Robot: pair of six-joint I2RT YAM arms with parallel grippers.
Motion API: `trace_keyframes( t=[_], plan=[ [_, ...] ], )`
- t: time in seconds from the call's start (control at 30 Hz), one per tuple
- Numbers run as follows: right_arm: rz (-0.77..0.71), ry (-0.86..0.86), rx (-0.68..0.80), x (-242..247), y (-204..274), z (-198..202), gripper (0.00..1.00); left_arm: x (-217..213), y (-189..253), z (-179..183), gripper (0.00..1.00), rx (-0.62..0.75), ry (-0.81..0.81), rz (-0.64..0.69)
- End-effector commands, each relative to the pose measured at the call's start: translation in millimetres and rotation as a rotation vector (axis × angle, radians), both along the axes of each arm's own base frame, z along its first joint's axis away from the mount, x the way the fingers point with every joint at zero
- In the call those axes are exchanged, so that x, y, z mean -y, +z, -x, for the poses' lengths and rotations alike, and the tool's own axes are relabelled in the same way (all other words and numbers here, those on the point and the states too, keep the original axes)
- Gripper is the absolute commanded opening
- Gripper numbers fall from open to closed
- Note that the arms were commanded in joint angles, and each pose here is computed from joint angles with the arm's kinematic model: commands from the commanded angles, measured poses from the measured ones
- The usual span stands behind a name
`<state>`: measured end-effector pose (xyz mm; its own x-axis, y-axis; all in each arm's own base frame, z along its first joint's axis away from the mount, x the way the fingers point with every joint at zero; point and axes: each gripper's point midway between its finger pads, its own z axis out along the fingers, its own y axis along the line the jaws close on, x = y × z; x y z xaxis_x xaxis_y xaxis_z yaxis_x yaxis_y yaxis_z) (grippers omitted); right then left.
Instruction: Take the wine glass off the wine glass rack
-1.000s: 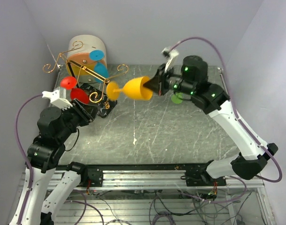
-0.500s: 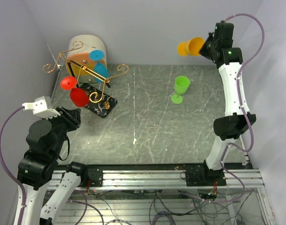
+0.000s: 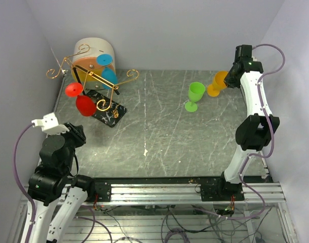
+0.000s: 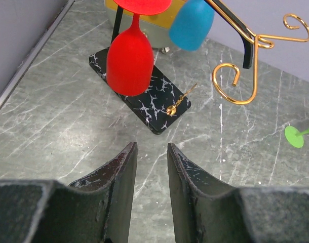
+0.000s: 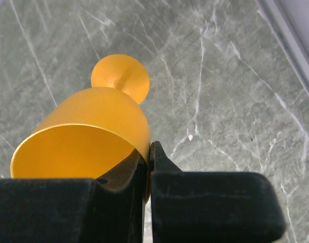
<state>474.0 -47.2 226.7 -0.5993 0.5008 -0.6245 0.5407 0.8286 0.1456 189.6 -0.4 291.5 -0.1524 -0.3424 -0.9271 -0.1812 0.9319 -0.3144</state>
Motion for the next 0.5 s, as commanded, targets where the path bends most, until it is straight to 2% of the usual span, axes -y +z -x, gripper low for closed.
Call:
trace_keyframes(
  t=[0.0, 0.47],
  plan=[
    [-0.019, 0.063, -0.015, -8, -9, 2, 0.0, -8, 11, 0, 0.41, 0.043, 0.04, -0.006],
    [-0.071, 0.128, -0.105, -21, -62, 18, 0.0, -10, 7, 3, 0.41, 0.054, 0.054, 0.014]
  ],
)
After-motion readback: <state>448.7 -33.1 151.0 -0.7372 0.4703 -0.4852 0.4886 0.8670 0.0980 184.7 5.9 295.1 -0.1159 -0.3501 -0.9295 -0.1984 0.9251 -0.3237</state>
